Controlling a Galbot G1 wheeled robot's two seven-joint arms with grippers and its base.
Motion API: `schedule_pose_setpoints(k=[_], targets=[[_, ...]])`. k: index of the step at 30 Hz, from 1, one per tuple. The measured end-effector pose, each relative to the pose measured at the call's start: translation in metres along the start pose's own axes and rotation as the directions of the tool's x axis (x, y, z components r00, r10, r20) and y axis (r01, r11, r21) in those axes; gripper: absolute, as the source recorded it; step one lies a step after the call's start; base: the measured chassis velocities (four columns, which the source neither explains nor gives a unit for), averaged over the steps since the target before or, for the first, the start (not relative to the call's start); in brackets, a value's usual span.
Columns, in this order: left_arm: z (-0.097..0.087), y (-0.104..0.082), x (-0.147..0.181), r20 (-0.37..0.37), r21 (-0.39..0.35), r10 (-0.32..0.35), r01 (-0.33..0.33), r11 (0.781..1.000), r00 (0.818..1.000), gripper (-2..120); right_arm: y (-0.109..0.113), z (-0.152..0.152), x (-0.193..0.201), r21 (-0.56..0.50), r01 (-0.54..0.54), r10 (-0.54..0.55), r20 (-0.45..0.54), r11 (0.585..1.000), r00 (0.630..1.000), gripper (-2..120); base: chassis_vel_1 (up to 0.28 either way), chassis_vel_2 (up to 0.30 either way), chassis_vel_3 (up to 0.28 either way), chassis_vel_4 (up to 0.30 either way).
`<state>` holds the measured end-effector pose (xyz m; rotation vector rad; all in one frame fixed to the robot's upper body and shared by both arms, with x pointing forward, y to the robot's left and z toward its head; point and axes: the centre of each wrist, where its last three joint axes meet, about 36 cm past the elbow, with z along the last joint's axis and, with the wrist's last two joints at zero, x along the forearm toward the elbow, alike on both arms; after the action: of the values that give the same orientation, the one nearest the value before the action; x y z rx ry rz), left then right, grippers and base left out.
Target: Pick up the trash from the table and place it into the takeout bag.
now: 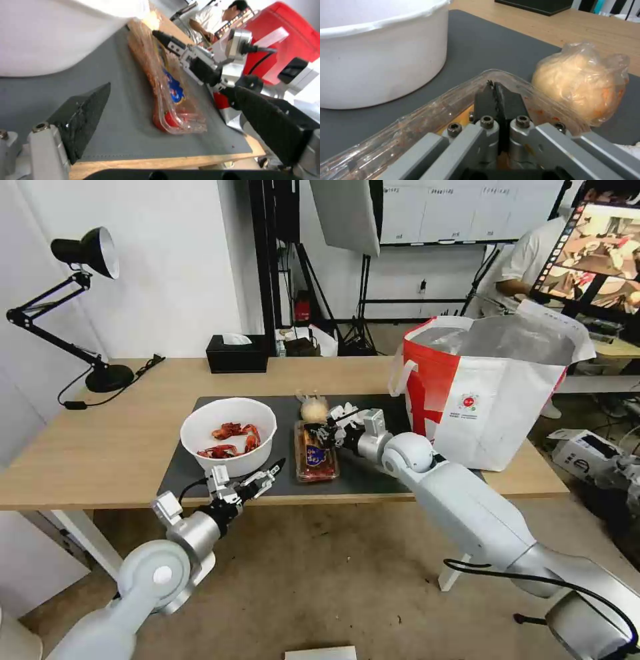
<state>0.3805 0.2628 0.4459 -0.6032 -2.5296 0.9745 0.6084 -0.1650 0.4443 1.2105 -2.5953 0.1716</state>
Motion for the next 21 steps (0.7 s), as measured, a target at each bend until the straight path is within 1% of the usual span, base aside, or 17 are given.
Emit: schedule_pose_setpoints(k=[9,21], targets=[[0.002,-0.004,-0.018,-0.040,-0.021,0.015,-0.016,1.000,0.999,100,-0.003,-0.001,0.005,0.006,-0.005,0.005,0.001,1.000,1.000,0,0.000,0.000,0.000,0.000],[0.006,-0.007,-0.036,-0.073,-0.023,0.032,-0.034,0.999,0.997,100,-0.005,-0.002,0.010,0.004,-0.007,0.007,0.005,1.000,1.000,0,0.000,0.000,0.000,0.000]])
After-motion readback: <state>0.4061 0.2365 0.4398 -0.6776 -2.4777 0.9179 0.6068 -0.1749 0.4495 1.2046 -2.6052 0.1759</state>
